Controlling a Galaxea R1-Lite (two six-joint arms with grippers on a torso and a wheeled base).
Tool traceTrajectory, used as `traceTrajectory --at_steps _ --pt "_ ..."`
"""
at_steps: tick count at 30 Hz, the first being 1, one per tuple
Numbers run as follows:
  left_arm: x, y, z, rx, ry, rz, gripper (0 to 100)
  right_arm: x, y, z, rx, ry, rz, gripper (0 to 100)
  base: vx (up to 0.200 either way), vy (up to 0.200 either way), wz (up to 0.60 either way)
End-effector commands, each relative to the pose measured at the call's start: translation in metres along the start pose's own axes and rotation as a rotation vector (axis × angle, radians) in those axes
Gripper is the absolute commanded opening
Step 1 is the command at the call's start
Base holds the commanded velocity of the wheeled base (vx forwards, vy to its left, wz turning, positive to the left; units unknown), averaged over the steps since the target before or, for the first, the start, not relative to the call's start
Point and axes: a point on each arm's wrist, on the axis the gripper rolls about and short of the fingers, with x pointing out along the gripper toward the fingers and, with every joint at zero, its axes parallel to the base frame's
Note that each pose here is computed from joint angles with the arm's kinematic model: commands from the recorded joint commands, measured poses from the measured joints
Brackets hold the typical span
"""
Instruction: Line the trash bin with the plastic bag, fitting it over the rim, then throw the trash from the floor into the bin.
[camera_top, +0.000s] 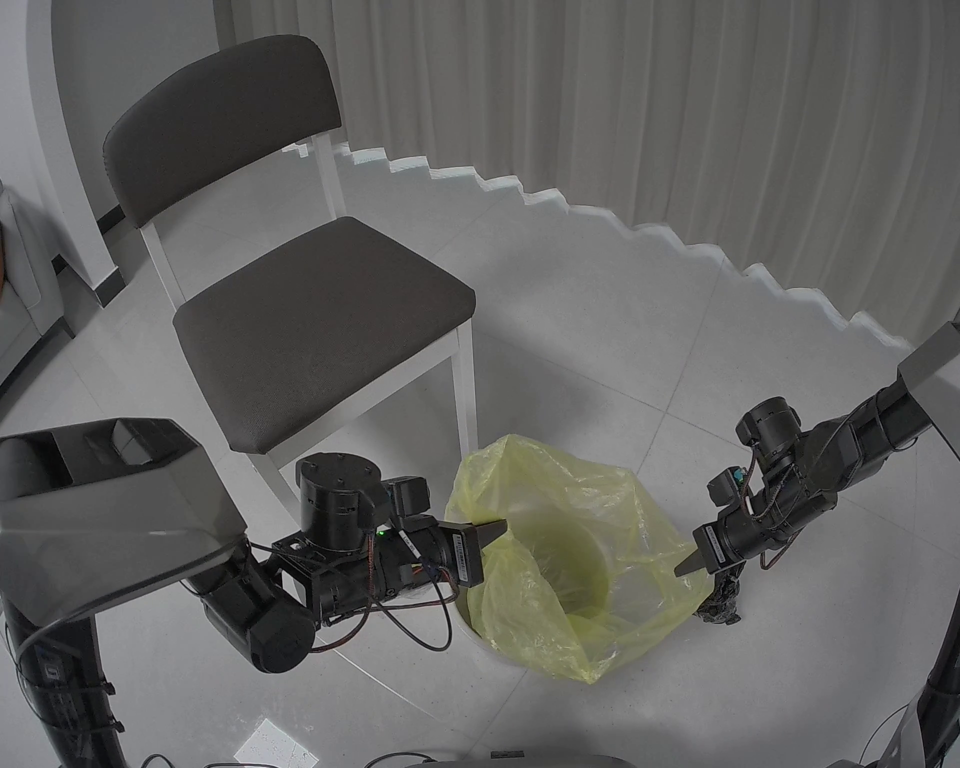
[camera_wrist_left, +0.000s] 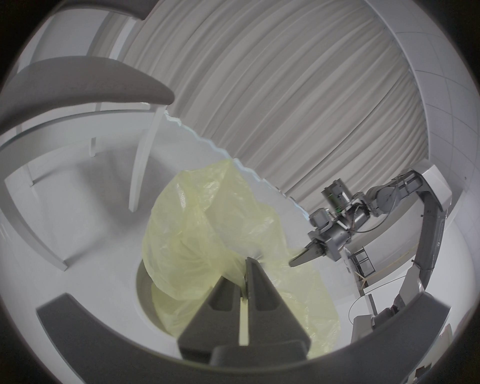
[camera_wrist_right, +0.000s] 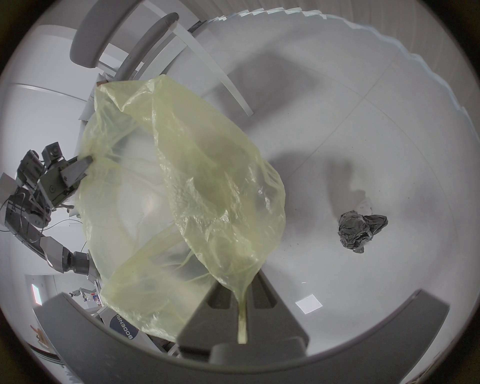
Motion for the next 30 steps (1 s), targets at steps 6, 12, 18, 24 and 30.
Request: traceTrajectory --at_steps 6,12,18,24,30 --pt "-0.008 0.048 -0.015 -0.064 0.048 0.130 0 0.022 0.015 0.016 -0.052 0.002 0.024 0 0.000 0.000 0.00" --pt "-0.015 0.056 -0.044 -0.080 0.148 0.167 0 0.045 0.023 0.017 -0.072 0.042 0.039 0 0.000 0.000 0.00" --pt "-0.011 0.060 -0.064 -0.061 0.177 0.169 0 0.054 0.019 0.009 -0.064 0.062 0.039 0 0.000 0.000 0.00" --pt "-0.008 0.069 -0.069 -0.056 0.144 0.174 0 0.057 0.013 0.010 -0.056 0.056 0.034 0 0.000 0.000 0.00" --pt "-0.013 0.074 -0.079 -0.070 0.158 0.189 0 0.076 0.009 0.014 -0.067 0.058 -0.001 0 0.000 0.000 0.00"
